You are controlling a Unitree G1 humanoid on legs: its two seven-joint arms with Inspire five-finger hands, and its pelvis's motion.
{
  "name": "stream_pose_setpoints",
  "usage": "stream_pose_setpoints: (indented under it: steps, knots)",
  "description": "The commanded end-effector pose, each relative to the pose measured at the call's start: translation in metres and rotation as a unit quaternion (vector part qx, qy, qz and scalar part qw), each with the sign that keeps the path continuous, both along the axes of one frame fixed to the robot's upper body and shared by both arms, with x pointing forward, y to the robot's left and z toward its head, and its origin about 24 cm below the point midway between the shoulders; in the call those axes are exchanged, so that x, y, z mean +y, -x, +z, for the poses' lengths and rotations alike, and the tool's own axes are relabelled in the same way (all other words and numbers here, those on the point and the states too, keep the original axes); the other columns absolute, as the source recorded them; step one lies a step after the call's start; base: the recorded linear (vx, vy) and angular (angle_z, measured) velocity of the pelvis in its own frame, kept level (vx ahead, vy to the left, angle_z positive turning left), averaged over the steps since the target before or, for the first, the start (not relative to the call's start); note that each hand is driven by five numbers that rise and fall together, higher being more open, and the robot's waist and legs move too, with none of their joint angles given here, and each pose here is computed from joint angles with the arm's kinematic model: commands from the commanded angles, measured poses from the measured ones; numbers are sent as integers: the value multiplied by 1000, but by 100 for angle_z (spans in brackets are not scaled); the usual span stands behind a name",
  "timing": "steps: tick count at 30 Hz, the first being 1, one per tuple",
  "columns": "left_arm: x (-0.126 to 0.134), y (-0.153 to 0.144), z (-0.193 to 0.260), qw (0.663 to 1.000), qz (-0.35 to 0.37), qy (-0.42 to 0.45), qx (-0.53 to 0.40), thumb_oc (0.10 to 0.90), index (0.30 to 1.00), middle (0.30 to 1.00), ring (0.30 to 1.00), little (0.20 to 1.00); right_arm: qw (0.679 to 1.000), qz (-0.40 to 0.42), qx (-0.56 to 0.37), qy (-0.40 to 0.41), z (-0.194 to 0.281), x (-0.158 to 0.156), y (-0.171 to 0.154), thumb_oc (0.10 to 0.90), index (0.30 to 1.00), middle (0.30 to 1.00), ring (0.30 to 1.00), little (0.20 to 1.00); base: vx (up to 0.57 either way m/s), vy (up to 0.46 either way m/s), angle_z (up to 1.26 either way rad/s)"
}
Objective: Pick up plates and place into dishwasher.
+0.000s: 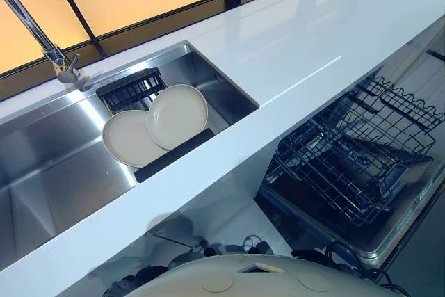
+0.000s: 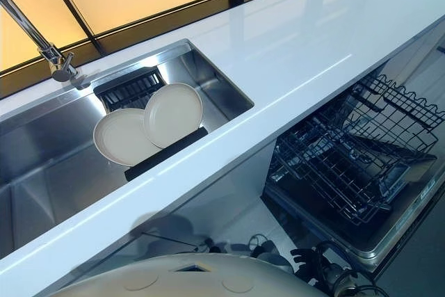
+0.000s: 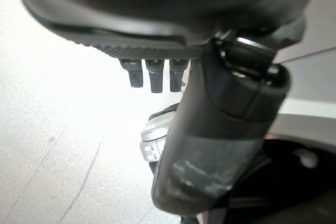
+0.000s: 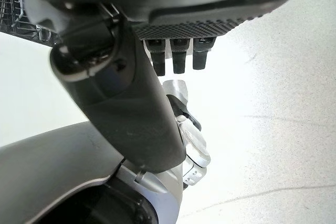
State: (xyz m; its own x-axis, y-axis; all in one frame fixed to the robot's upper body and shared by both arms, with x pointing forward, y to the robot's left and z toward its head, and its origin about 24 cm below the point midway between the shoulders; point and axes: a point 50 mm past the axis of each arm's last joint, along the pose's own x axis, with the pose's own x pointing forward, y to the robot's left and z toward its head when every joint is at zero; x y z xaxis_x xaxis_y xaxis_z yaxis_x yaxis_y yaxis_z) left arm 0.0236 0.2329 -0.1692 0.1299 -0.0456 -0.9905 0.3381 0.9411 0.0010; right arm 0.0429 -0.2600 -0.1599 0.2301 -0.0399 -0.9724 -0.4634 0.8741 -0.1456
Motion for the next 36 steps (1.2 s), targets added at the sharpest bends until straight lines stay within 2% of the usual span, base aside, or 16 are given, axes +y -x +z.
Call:
stream_pose_setpoints:
  steps: [1,17,20,23,27,28,29,31,32,36]
  knots:
    - [-13,-62,6,995,-3,31,-100,800,900,900,900,900,999,4,-34,-42,-2,21,-28,800,900,900,900,900,0,0,0]
    - [-11,-61,6,995,0,22,-100,800,900,900,900,900,998,0,-37,-44,-2,22,-28,800,900,900,900,900,0,0,0]
    - [-11,-66,8,992,-2,16,-125,800,900,900,900,900,998,3,-35,-42,-2,22,-28,800,900,900,900,900,0,0,0]
    - [-12,-84,15,981,10,25,-194,800,900,900,900,900,999,11,-32,-41,-2,23,-27,800,900,900,900,900,14,2,-3]
    - [-31,-124,34,949,-32,86,-301,800,900,900,900,900,998,21,-33,-40,-1,21,-31,800,900,900,900,900,-12,-18,-4]
    - [-38,-135,41,939,-48,112,-322,800,900,900,900,900,998,23,-34,-38,0,20,-32,800,900,900,900,900,-64,-33,-1]
    - [-54,-155,58,913,-86,178,-357,800,900,900,900,900,998,27,-40,-35,1,17,-37,800,900,900,900,900,-63,-30,-1]
    - [-64,-166,70,895,-111,219,-372,800,900,900,900,900,998,28,-42,-34,3,15,-40,800,900,900,900,900,-59,-31,0]
    - [-79,-180,90,860,-153,279,-399,800,900,900,900,900,998,32,-47,-31,5,11,-45,800,900,900,900,900,-77,-46,5]
    - [-108,-205,152,753,-250,409,-450,800,900,900,900,900,997,43,-57,-26,10,4,-56,800,900,900,900,900,-79,-71,10]
